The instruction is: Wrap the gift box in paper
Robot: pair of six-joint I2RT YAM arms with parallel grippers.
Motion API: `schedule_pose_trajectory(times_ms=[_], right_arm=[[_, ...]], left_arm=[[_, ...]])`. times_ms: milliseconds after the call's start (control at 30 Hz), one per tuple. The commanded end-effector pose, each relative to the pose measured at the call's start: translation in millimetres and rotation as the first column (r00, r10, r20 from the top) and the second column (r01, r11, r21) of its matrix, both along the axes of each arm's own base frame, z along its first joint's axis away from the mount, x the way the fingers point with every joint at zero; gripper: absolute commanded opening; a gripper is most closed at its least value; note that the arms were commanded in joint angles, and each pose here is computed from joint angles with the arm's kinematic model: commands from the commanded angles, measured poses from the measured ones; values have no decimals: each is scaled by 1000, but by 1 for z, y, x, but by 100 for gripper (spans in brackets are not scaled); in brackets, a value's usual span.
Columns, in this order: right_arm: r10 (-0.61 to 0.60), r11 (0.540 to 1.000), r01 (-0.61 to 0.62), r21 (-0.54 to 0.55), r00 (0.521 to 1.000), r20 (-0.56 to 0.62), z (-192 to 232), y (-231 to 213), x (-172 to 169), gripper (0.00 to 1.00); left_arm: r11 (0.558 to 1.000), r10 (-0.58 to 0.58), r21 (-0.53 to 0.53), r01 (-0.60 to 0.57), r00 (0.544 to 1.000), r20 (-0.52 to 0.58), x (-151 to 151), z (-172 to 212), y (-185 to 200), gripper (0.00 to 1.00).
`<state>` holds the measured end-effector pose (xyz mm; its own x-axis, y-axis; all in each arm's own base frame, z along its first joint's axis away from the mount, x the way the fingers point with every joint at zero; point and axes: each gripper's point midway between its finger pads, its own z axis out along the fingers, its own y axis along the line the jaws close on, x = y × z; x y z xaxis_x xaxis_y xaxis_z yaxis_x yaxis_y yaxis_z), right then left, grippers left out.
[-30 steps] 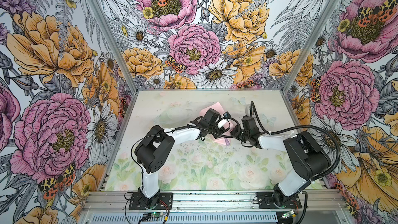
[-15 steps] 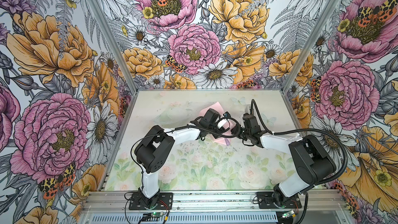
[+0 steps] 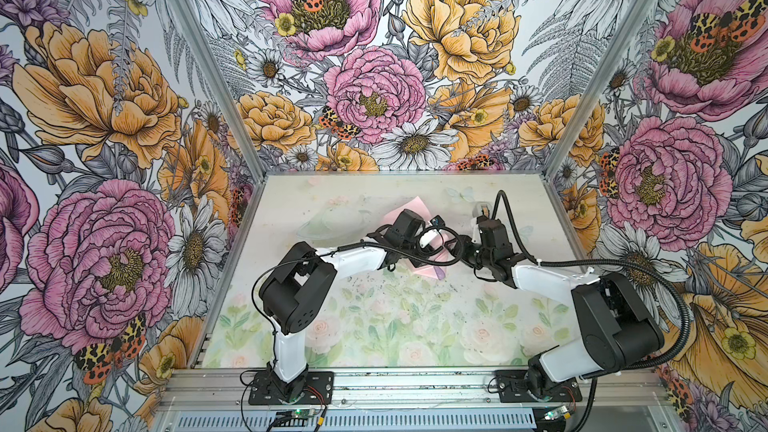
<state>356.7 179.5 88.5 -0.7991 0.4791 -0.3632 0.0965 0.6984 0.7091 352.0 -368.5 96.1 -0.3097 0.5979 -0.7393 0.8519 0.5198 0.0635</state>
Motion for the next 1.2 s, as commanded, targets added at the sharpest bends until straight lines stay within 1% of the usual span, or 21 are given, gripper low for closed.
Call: schedule_pose_trajectory(times_ms=[0, 100, 200, 367, 500, 667, 733, 1000, 1100, 1167], right_arm=[[13, 995, -17, 94, 999, 41, 16, 9, 3, 50], [20, 990, -25, 139, 999, 40, 18, 14, 4, 53], [16, 989, -19, 149, 1000, 23, 16, 15, 2, 56], [2, 992, 2, 127, 999, -32, 1, 12, -1, 61], [-1, 994, 7, 107, 999, -49, -2, 10, 0, 65], [-9, 1000, 11, 29, 998, -59, -3, 3, 2, 69], [-5, 1000, 6, 23, 998, -60, -4, 3, 3, 70], [31, 996, -28, 82, 999, -40, 7, 16, 12, 71], [27, 996, -25, 83, 999, -29, 12, 15, 13, 72], [21, 996, -16, 86, 999, -50, 7, 15, 13, 72]], left_arm=[[1000, -26, 12, 27, 999, -46, -10, -4, -1, 44], [1000, -25, 15, 26, 999, -46, -10, -5, -2, 44], [1000, -25, 18, 26, 999, -43, -9, -5, -2, 44], [999, -32, 34, 33, 999, -27, -9, -4, -4, 44], [998, -36, 46, 38, 999, -29, -10, -7, -5, 44], [998, -41, 46, 42, 999, -27, -10, -7, -6, 44], [998, -42, 50, 43, 999, -23, -10, -6, -6, 44], [995, -54, 80, 53, 998, 9, -9, -5, -7, 45], [993, -63, 101, 62, 998, 7, -10, -9, -7, 44], [991, -66, 114, 65, 998, 13, -11, -11, -6, 42]])
